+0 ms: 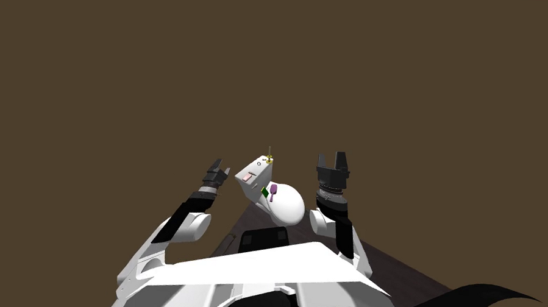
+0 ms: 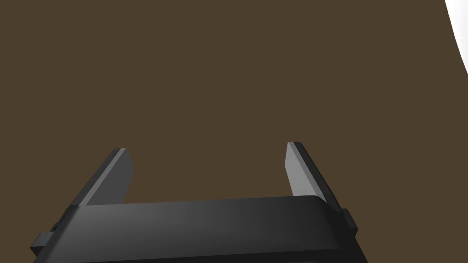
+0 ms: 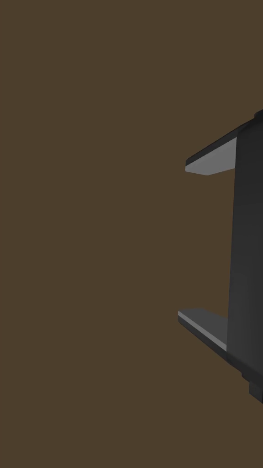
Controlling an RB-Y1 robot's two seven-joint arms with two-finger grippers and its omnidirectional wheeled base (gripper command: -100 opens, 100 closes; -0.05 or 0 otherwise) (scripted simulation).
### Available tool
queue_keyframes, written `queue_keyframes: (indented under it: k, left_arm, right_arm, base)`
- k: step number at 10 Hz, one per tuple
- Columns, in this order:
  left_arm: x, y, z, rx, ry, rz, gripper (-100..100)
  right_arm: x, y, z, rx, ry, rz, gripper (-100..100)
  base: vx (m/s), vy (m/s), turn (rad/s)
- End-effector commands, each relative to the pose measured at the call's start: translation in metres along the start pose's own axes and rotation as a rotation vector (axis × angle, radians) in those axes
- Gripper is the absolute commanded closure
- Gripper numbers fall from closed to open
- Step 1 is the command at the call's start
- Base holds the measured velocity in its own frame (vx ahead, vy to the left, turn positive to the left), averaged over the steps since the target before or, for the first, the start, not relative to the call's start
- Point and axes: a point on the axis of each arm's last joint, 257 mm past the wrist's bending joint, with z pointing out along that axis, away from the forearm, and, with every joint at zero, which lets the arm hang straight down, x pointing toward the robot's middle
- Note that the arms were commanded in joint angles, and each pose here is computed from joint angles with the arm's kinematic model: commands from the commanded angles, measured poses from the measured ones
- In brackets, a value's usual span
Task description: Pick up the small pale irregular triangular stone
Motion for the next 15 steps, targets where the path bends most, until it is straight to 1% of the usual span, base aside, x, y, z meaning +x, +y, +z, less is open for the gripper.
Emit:
queue_keyframes:
  k: [1,2,3,4,5,6,7,8,9,10,11,12,13,14,15]
  left_arm:
    - [0.002,0.009,0.002,-0.037,0.006,0.003,-100]
    - [0.006,0.017,0.006,-0.067,0.025,0.010,-100]
    - [0.006,0.021,0.006,-0.084,0.023,0.010,-100]
    - [0.010,0.029,0.010,-0.117,0.041,0.019,-100]
    - [0.009,0.034,0.009,-0.134,0.039,0.019,-100]
    - [0.013,0.042,0.013,-0.166,0.056,0.030,-100]
    - [0.012,0.046,0.012,-0.184,0.054,0.031,-100]
    - [0.016,0.053,0.015,-0.213,0.071,0.044,-100]
    - [0.015,0.059,0.014,-0.235,0.068,0.045,-100]
    - [0.018,0.066,0.017,-0.263,0.085,0.059,-100]
    - [0.016,0.072,0.015,-0.287,0.081,0.060,-100]
    - [0.019,0.079,0.018,-0.317,0.097,0.076,-100]
    - [0.017,0.084,0.016,-0.339,0.093,0.078,-100]
    - [0.019,0.092,0.018,-0.370,0.107,0.095,-100]
    - [0.017,0.097,0.016,-0.391,0.104,0.097,-100]
  right_arm:
    - [0.000,0.000,0.000,0.000,0.000,0.000,0]
    - [0.000,0.000,0.000,0.000,0.000,0.000,0]
    - [0.000,0.000,0.000,0.000,0.000,0.000,0]
    - [0.000,0.000,0.000,0.000,0.000,0.000,0]
    - [0.000,0.000,0.000,0.000,0.000,0.000,0]
    - [0.000,0.000,0.000,0.000,0.000,0.000,0]
    - [0.000,0.000,0.000,0.000,0.000,0.000,0]
    - [0.000,0.000,0.000,0.000,0.000,0.000,0]
    - [0.000,0.000,0.000,0.000,0.000,0.000,0]
    - [0.000,0.000,0.000,0.000,0.000,0.000,0]
    - [0.000,0.000,0.000,0.000,0.000,0.000,0]
    - [0.000,0.000,0.000,0.000,0.000,0.000,0]
    - [0.000,0.000,0.000,0.000,0.000,0.000,0]
    - [0.000,0.000,0.000,0.000,0.000,0.000,0]
    - [0.000,0.000,0.000,0.000,0.000,0.000,0]
  base:
    - [0.007,-0.001,-0.052]
    - [0.008,-0.003,-0.077]
    - [0.008,-0.001,-0.054]
    - [0.009,-0.002,-0.123]
    - [0.007,0.001,-0.046]
    - [0.008,-0.003,-0.090]
    - [0.007,0.000,-0.045]
    - [0.008,-0.002,-0.099]
    - [0.007,0.000,-0.054]
    - [0.011,-0.001,-0.087]
    - [0.009,0.000,-0.055]
    - [0.008,-0.003,-0.113]
    - [0.007,-0.001,-0.049]
    - [0.009,0.000,-0.082]
    - [0.008,0.002,-0.055]
